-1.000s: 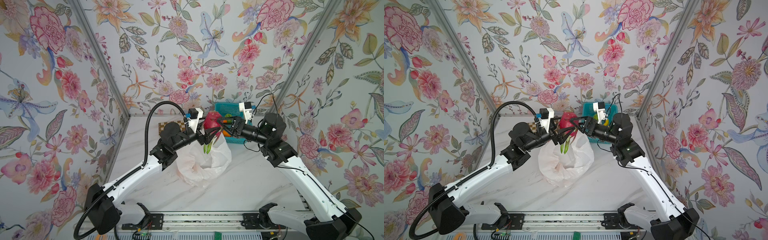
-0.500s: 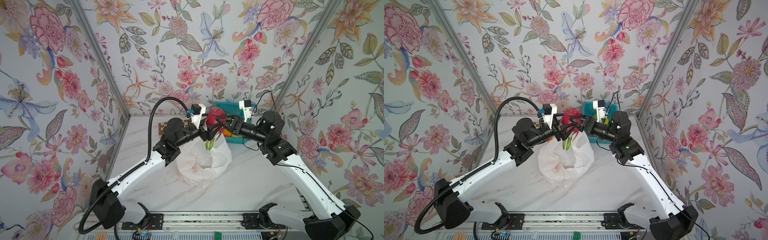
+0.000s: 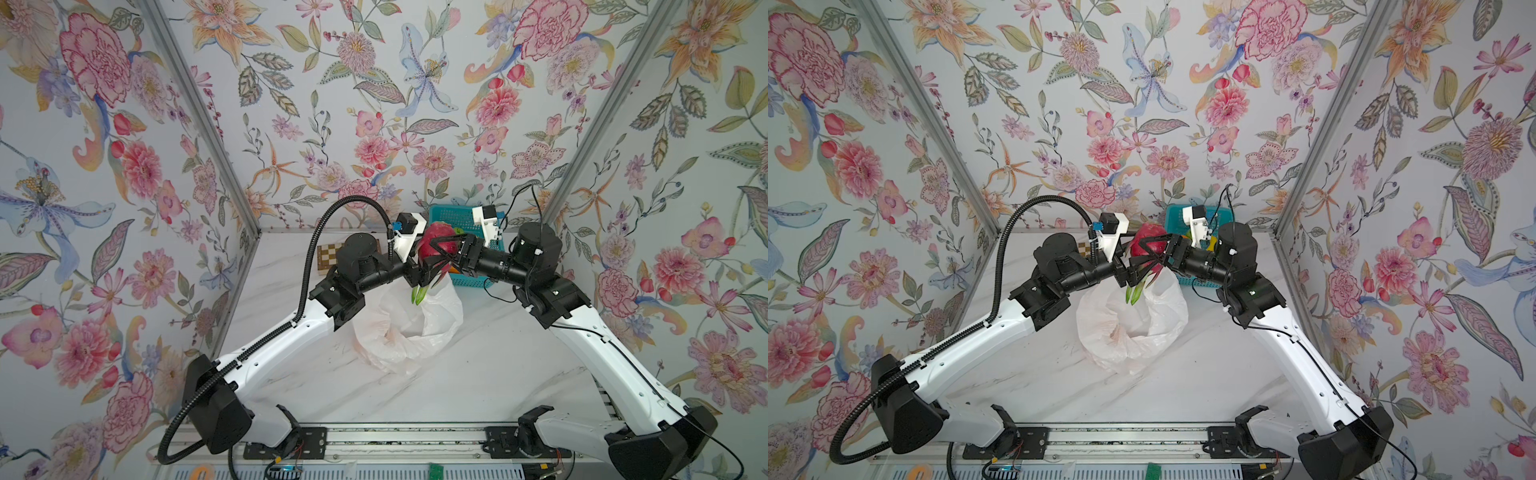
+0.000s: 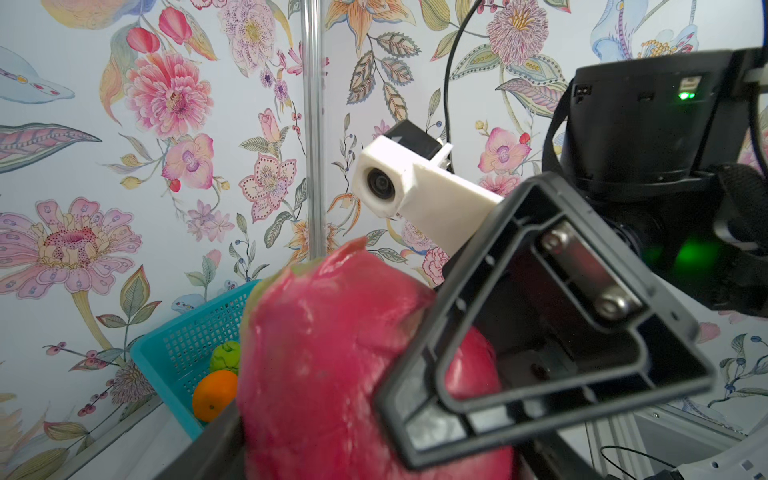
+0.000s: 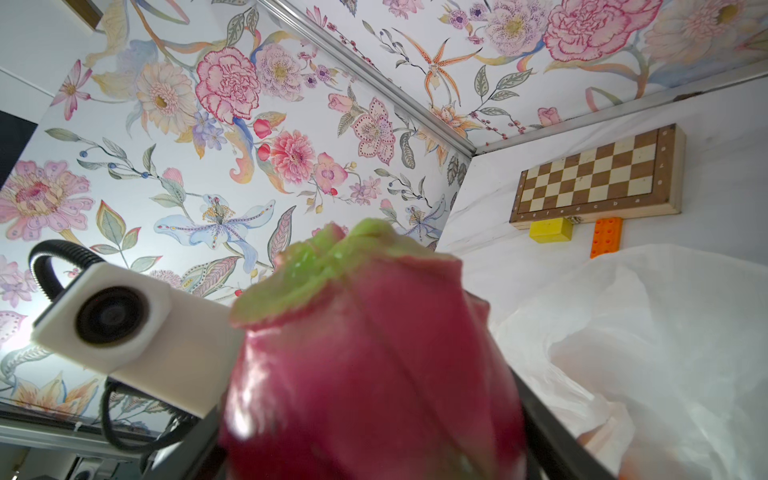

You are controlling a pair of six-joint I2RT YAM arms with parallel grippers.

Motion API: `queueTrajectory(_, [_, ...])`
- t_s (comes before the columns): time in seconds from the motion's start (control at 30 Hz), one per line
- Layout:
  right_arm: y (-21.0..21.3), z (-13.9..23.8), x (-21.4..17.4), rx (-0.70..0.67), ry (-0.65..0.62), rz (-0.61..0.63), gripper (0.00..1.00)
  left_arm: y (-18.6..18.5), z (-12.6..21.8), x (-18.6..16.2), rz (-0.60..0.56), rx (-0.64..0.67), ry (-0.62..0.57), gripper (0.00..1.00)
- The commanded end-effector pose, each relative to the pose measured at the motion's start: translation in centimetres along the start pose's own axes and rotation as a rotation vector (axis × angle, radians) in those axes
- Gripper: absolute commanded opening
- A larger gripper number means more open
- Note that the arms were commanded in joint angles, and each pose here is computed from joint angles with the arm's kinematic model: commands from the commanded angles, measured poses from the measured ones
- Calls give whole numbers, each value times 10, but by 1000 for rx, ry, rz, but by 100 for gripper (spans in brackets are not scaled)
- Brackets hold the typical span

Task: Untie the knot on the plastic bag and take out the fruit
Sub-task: 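Grasp the dragon fruit with the right gripper while the left gripper holds it, then carry the pink dragon fruit to the teal basket with the right gripper and release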

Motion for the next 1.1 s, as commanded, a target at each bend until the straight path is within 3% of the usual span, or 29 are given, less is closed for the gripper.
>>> queueTrajectory(0.0, [-1,-8,-5,18,25,24,64,-25,-7,28,-5,-126,-106,56])
queueTrajectory(0.23, [1,3,5,-53,-42,52,53,-20,-1,23,-22,-53,-54,89])
queueTrajectory(0.37, [2,9,14,-93,-93,74,52,-16,5,22,-30,0,-24,99])
queueTrajectory(0.83, [-11,20,77,-335,-251,167,51,-12,48,8,-27,143,147,99])
queueTrajectory(1.07, [-54,18,125,-486,-288,92,49,-13,54,3,9,152,207,99])
Point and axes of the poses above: each gripper's point midway between its finger pads, its own z axis back along the fingers, its own y axis along the line the jaws close on, x = y × z, the point moved 6 cm from there along z, back along the fingers, and after that the axes turned 11 degrees about -z, right-handed, at the moved point
